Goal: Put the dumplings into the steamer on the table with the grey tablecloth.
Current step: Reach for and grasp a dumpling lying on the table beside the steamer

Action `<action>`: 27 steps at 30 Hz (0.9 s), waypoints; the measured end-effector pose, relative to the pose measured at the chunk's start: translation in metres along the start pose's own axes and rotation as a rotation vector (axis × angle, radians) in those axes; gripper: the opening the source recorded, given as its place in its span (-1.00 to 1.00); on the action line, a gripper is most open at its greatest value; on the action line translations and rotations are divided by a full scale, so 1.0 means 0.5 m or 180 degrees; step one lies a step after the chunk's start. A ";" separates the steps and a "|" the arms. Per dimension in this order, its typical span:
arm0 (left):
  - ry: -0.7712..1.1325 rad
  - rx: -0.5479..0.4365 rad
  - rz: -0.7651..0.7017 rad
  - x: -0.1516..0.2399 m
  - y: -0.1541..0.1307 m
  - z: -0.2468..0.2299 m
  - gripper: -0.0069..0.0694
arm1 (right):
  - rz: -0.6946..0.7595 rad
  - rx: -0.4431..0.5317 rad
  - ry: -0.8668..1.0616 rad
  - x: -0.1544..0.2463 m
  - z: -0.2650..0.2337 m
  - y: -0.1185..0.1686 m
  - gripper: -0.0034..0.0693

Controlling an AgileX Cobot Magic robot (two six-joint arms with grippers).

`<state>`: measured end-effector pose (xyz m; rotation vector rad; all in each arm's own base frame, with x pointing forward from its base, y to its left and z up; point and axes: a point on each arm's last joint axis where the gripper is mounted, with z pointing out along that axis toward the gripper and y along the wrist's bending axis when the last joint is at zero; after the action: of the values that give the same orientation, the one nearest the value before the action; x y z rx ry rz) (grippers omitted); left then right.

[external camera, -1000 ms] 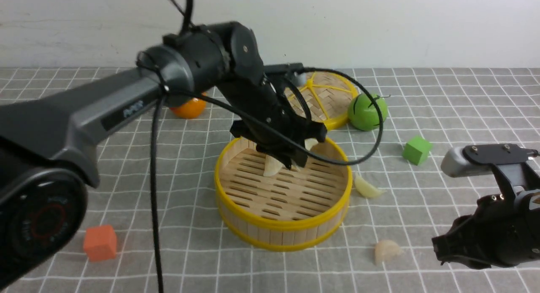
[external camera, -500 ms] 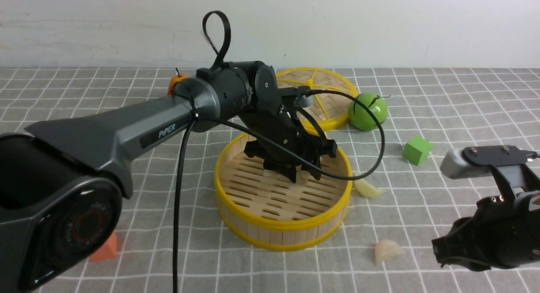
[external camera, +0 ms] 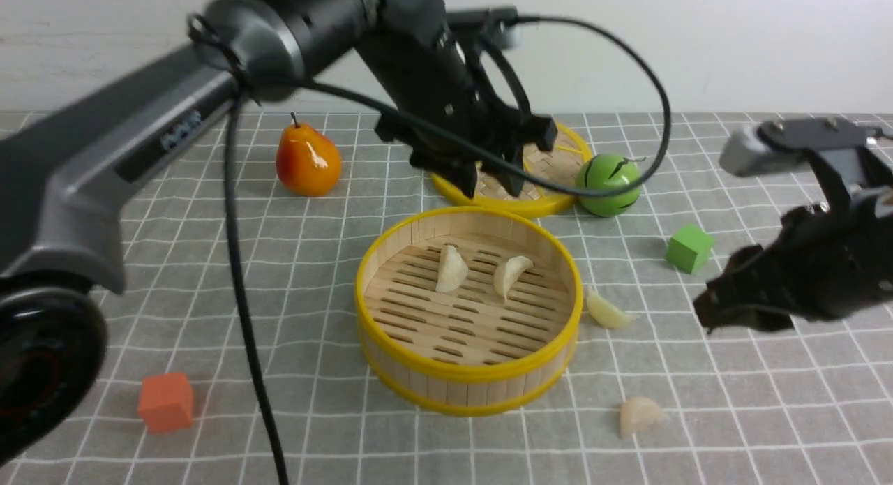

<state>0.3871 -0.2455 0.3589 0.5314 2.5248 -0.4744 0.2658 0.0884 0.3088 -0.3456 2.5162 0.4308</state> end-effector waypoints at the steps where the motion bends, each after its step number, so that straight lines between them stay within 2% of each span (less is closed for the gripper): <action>1: -0.0084 -0.0061 0.0053 -0.004 -0.003 -0.040 0.04 | -0.0070 0.0008 -0.0023 -0.020 0.006 -0.001 0.01; 2: -0.0092 -0.0060 0.0056 -0.004 -0.004 -0.046 0.02 | -0.0087 0.0011 -0.0021 -0.023 0.009 -0.002 0.02; 5: -0.0441 -0.0184 0.0161 0.000 -0.015 -0.180 -0.25 | -0.0473 0.0088 0.0110 -0.062 0.073 -0.021 0.07; 8: -0.0639 -0.0181 0.0191 0.017 -0.023 -0.259 -0.40 | -0.0628 0.0156 0.0223 -0.074 0.126 -0.039 0.05; 10: -0.0805 -0.0159 0.0211 0.045 -0.031 -0.335 -0.57 | -0.0675 0.0207 0.0307 -0.081 0.182 -0.056 0.01; 14: -0.0942 -0.0184 0.0235 0.125 -0.031 -0.438 -0.77 | -0.0721 0.0272 0.0506 -0.084 0.282 -0.086 -0.01; 19: -0.0790 -0.0316 0.0232 0.214 -0.014 -0.462 -0.86 | -0.0698 0.0256 0.0609 -0.099 0.340 -0.102 0.00; 20: -0.0634 -0.0398 0.0191 0.254 -0.001 -0.450 -0.86 | -0.0641 0.0209 0.0650 -0.104 0.360 -0.104 0.02; 27: -0.0016 -0.0720 -0.0025 0.403 0.049 -0.379 -0.86 | -0.0528 0.0134 0.0748 -0.099 0.403 -0.111 0.05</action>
<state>0.1615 -0.0886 0.3966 0.4335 2.5338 -0.1885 0.4214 0.1201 0.1641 -0.6153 2.6910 0.2855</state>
